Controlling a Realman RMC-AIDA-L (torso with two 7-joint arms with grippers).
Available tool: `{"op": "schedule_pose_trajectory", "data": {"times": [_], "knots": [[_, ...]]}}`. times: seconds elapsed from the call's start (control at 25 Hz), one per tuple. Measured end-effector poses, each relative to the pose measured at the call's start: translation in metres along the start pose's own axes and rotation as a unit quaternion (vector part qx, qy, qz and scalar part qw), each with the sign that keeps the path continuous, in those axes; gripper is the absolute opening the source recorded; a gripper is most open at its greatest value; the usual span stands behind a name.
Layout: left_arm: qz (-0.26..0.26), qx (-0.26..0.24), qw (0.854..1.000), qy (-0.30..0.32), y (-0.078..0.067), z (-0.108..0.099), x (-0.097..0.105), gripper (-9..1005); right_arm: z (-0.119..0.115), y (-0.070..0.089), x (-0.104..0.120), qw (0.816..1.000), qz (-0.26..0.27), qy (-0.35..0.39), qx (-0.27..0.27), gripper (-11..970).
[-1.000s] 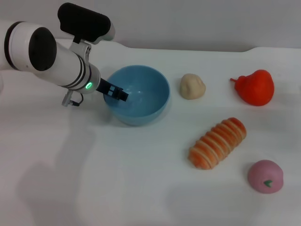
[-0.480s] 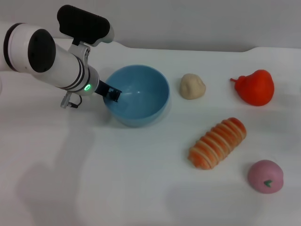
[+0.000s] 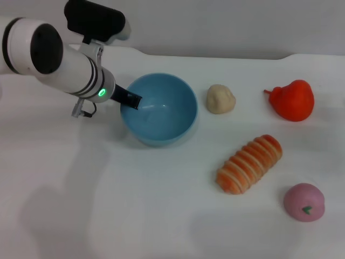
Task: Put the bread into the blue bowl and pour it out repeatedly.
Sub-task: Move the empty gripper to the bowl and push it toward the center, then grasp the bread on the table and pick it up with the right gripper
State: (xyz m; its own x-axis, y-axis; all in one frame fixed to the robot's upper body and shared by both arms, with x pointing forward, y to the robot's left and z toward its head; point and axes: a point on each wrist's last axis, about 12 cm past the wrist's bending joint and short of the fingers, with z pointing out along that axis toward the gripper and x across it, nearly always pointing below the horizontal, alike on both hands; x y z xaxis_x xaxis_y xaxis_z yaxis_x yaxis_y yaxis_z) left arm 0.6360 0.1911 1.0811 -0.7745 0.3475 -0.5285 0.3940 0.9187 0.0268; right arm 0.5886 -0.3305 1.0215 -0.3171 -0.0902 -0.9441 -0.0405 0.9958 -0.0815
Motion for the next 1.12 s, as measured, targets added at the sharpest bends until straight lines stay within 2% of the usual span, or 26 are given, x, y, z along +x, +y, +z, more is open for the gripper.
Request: {"op": "schedule_pose_trajectory", "data": {"times": [0.12, 0.4, 0.64, 0.72, 0.96, 1.12], "knots": [[-0.019, 0.003, 1.0, 0.002, 0.005, -0.003, -0.003, 3, 0.001, 0.0, -0.002, 1.0, 0.001, -0.002, 0.0, 540], [-0.079, 0.013, 0.997, -0.006, 0.019, -0.012, -0.012, 0, 0.004, 0.001, -0.007, 1.0, 0.023, -0.008, 0.002, 541], [-0.173, 0.028, 0.984, -0.005, 0.035, -0.021, -0.016, -1, 0.014, -0.006, -0.022, 0.992, 0.13, 0.002, 0.011, 540], [-0.177, 0.028, 0.984, -0.004, 0.036, -0.021, -0.015, 0, 0.017, -0.006, -0.028, 0.99, 0.142, 0.005, 0.005, 540], [-0.189, 0.026, 0.982, -0.001, 0.039, -0.021, -0.011, 0, 0.026, -0.01, -0.064, 0.979, 0.196, 0.006, -0.045, 540], [-0.189, 0.026, 0.982, -0.001, 0.039, -0.021, -0.011, -1, 0.029, -0.007, -0.091, 0.976, 0.195, 0.022, -0.09, 541]]}}
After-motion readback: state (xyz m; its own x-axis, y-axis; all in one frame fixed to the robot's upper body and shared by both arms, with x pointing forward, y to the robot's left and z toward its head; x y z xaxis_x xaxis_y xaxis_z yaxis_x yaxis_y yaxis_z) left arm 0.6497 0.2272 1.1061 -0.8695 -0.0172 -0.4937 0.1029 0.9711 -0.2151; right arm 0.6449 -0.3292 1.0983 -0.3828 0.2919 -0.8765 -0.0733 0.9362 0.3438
